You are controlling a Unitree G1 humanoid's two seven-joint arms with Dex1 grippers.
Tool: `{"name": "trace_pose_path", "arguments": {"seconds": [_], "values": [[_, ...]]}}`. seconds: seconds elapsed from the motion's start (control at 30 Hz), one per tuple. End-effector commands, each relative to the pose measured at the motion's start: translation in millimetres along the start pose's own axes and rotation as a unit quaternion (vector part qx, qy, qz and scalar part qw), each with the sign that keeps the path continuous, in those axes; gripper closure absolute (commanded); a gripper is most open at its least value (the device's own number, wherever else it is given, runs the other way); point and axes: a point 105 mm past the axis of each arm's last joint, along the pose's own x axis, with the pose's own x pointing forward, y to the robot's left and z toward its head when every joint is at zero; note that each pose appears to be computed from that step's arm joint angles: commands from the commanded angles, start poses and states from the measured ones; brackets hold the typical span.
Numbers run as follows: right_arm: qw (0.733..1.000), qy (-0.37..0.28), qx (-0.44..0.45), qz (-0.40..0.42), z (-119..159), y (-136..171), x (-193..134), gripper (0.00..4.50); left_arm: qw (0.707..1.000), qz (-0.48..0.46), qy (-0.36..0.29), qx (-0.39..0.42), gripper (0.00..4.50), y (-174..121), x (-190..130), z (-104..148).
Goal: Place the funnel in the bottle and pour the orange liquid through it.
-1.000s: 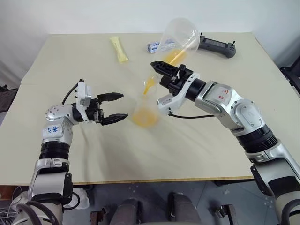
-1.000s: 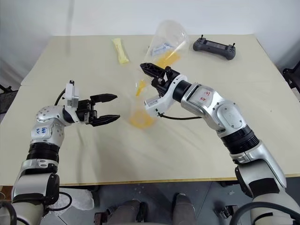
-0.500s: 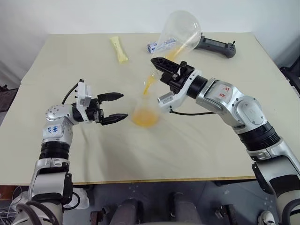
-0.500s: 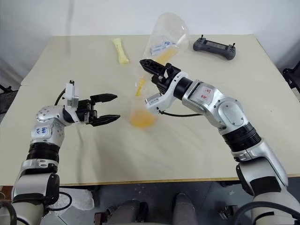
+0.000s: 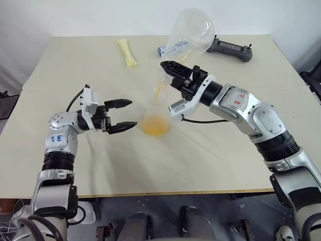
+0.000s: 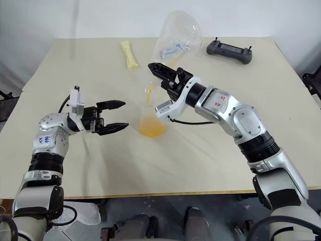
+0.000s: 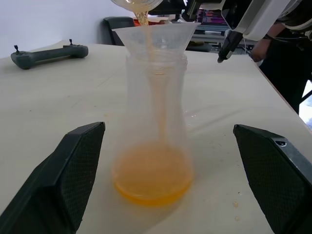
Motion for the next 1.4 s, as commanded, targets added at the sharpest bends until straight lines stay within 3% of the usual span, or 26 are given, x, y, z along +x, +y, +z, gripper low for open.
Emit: {"name": "trace_pose_path", "arguments": {"seconds": [0.03, 0.5, 0.73, 0.83, 0.97, 1.17, 1.3, 1.4], "values": [[0.999, 0.011, -0.022, -0.036, -9.5, -18.9, -3.0, 2.13, 1.0, -0.002, -0.014, 0.025, 0.0, 1.6, 0.8, 13.3], [0.999, 0.015, -0.017, -0.049, -9.1, -19.8, -3.7, 2.13, 1.0, -0.001, -0.013, 0.025, 0.0, 2.2, 1.0, 13.7], [0.977, 0.053, 0.194, -0.067, -17.9, -20.1, -10.7, 2.13, 0.999, 0.015, -0.007, 0.034, 0.0, 4.9, -0.5, 11.6], [0.933, 0.062, 0.349, -0.061, -14.8, -14.8, -17.2, 2.13, 0.999, 0.028, -0.011, 0.04, 0.0, 5.9, -0.1, 10.4], [0.855, 0.105, 0.499, -0.094, -32.5, -20.0, -28.4, 2.13, 0.998, 0.041, -0.017, 0.042, 0.0, 5.4, 0.5, 8.9], [0.674, 0.183, 0.704, -0.126, -68.0, 9.6, -59.2, 2.13, 0.998, 0.04, -0.02, 0.038, 0.0, 2.6, 3.6, 5.9], [0.608, 0.234, 0.743, -0.152, -91.7, 31.5, -83.7, 2.13, 0.998, 0.04, -0.021, 0.036, 0.0, 3.3, 5.5, 5.9], [0.593, 0.247, 0.751, -0.152, -98.3, 41.0, -93.0, 2.13, 0.998, 0.04, -0.021, 0.036, 0.0, 3.6, 5.7, 6.0]]}}
